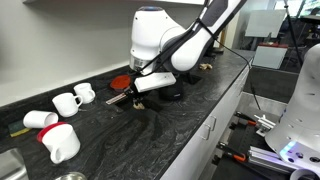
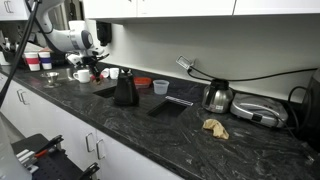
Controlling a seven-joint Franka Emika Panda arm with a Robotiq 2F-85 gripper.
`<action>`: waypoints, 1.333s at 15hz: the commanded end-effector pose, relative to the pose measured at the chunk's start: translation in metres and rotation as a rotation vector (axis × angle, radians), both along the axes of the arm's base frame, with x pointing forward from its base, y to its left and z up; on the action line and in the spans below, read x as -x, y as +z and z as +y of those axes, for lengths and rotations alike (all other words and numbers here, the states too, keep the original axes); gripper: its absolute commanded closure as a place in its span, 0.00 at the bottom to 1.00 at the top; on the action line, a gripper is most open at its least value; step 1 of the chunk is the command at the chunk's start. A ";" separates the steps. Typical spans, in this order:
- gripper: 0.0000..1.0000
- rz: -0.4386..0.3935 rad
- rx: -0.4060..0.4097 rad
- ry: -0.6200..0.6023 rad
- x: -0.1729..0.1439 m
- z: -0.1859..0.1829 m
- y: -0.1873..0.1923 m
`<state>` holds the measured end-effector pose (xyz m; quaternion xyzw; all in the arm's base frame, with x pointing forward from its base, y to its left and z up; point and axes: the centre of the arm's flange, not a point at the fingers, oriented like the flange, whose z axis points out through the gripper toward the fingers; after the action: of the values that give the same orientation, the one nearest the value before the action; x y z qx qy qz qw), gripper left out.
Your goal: Put the three brown papers on the left side of the counter in the left trash chute
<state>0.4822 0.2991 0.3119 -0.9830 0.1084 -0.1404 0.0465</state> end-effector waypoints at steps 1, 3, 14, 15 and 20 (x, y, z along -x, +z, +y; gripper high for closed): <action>0.99 -0.014 0.055 0.016 -0.028 0.009 -0.013; 0.83 -0.015 0.079 0.014 -0.034 0.006 -0.021; 0.27 -0.070 0.080 -0.069 -0.037 -0.009 -0.006; 0.21 -0.069 0.080 -0.069 -0.037 -0.009 -0.006; 0.10 -0.057 0.085 -0.068 -0.037 -0.009 -0.014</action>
<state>0.5188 0.2897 0.2975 -0.9755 0.1341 -0.1744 0.0031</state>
